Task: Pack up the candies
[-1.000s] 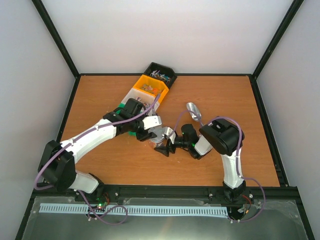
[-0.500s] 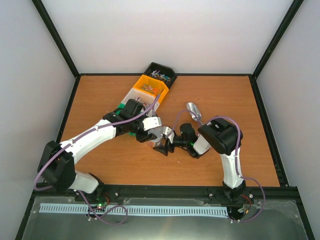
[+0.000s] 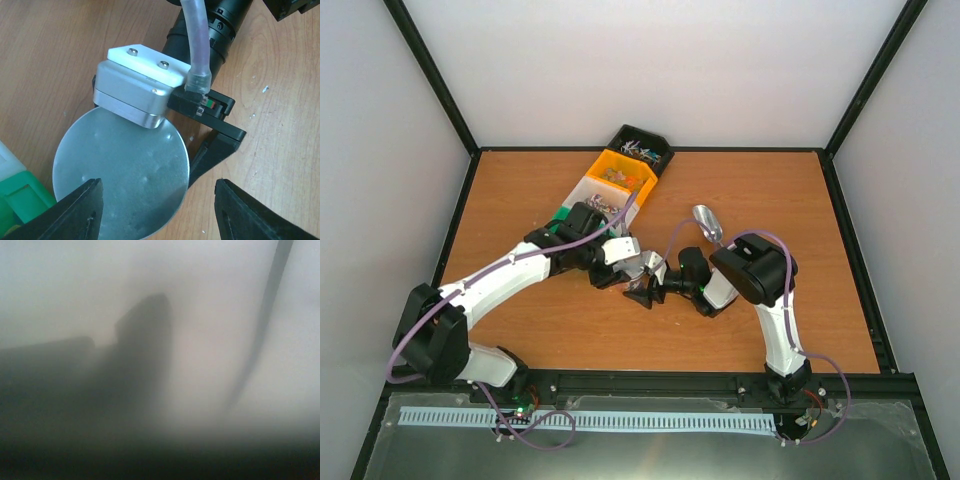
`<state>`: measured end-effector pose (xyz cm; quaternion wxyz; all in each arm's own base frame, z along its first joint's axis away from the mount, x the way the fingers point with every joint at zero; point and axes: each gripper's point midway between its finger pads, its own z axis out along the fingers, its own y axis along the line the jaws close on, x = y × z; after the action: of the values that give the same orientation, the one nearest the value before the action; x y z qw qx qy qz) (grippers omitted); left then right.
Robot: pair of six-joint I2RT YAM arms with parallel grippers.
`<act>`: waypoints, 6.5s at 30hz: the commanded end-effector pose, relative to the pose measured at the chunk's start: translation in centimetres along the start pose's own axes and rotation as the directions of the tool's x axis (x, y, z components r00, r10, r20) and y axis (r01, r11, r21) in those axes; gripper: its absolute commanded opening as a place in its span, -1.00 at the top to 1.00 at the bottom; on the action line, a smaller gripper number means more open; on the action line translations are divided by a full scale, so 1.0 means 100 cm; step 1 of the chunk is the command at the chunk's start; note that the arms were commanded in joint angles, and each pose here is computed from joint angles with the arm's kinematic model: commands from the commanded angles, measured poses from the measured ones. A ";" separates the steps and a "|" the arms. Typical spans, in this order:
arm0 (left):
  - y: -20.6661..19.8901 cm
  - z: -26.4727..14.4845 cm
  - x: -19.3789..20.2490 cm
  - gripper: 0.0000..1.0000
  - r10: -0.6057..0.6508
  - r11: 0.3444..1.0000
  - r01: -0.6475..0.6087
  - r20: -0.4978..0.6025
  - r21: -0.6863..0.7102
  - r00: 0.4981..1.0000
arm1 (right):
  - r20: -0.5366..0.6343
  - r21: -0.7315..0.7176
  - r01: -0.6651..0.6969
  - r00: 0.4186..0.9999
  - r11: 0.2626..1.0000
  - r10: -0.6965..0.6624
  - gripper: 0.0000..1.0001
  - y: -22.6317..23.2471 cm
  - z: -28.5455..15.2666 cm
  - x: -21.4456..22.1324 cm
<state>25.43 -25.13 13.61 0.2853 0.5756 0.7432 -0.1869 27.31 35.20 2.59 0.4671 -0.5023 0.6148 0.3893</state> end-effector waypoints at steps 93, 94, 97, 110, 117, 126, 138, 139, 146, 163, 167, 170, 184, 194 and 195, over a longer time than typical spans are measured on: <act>0.002 -0.016 0.036 0.00 0.176 0.982 -0.181 -0.088 -0.053 0.980 | 0.017 -0.003 -0.019 1.000 1.000 0.019 -0.10 0.017 -0.015 -0.001; 0.000 -0.016 0.033 -0.03 0.186 0.980 -0.191 -0.085 -0.052 0.979 | 0.017 0.001 -0.020 1.000 1.000 0.020 -0.10 0.016 -0.015 -0.001; -0.014 -0.012 0.023 -0.08 0.221 0.974 -0.223 -0.070 -0.026 0.973 | 0.017 0.008 -0.020 1.000 1.000 0.020 -0.09 0.015 -0.014 -0.001; -0.016 0.008 -0.039 -0.04 0.246 0.969 -0.244 0.077 -0.038 0.966 | 0.009 0.016 -0.029 1.000 0.999 0.029 -0.06 0.013 -0.014 0.002; -0.019 0.016 -0.040 -0.06 0.250 0.968 -0.251 0.083 -0.003 0.965 | 0.010 0.020 -0.034 0.999 0.999 0.034 -0.06 0.012 -0.013 0.002; -0.008 0.033 -0.014 0.03 0.242 0.969 -0.243 -0.031 -0.043 0.970 | 0.007 0.015 -0.033 0.999 0.999 0.033 -0.04 0.014 -0.015 0.003; -0.007 0.025 0.012 0.32 0.274 0.956 -0.281 -0.080 -0.089 0.958 | -0.010 -0.002 -0.024 1.000 1.000 0.024 0.04 0.019 -0.017 0.010; -0.005 0.025 0.015 0.32 0.274 0.955 -0.282 -0.089 -0.093 0.958 | -0.009 -0.004 -0.022 1.000 1.000 0.022 0.05 0.020 -0.017 0.009; 0.012 0.014 0.034 0.33 0.252 0.953 -0.267 -0.118 -0.142 0.961 | -0.012 -0.006 -0.019 1.000 1.000 0.019 0.07 0.021 -0.018 0.010; 0.002 -0.023 0.034 0.03 0.199 0.979 -0.200 -0.023 -0.047 0.980 | -0.016 0.005 -0.035 0.999 0.999 0.035 0.09 0.019 -0.019 0.011; -0.008 -0.021 0.019 -0.07 0.221 0.974 -0.222 -0.019 -0.046 0.975 | -0.016 0.013 -0.043 0.999 0.999 0.043 0.09 0.017 -0.017 0.012; -0.011 -0.013 0.000 -0.07 0.240 0.968 -0.240 0.003 -0.071 0.971 | -0.017 0.018 -0.054 0.998 0.998 0.054 0.09 0.015 -0.016 0.012; -0.009 0.027 -0.030 0.10 0.301 0.939 -0.294 0.015 -0.179 0.953 | -0.014 0.029 -0.069 0.998 0.997 0.069 0.10 0.012 -0.015 0.012; 0.004 0.027 0.001 0.45 0.343 0.901 -0.361 -0.116 -0.240 0.932 | -0.012 0.021 -0.059 0.998 0.998 0.060 0.11 0.016 -0.017 0.012; 0.004 0.026 0.003 0.46 0.337 0.905 -0.356 -0.120 -0.234 0.934 | -0.013 0.018 -0.059 0.998 0.998 0.059 0.11 0.016 -0.018 0.013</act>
<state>24.71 -27.91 11.37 0.3460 0.6688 0.6543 -0.0695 26.54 33.64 2.70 0.4724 -0.4717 0.6364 0.3863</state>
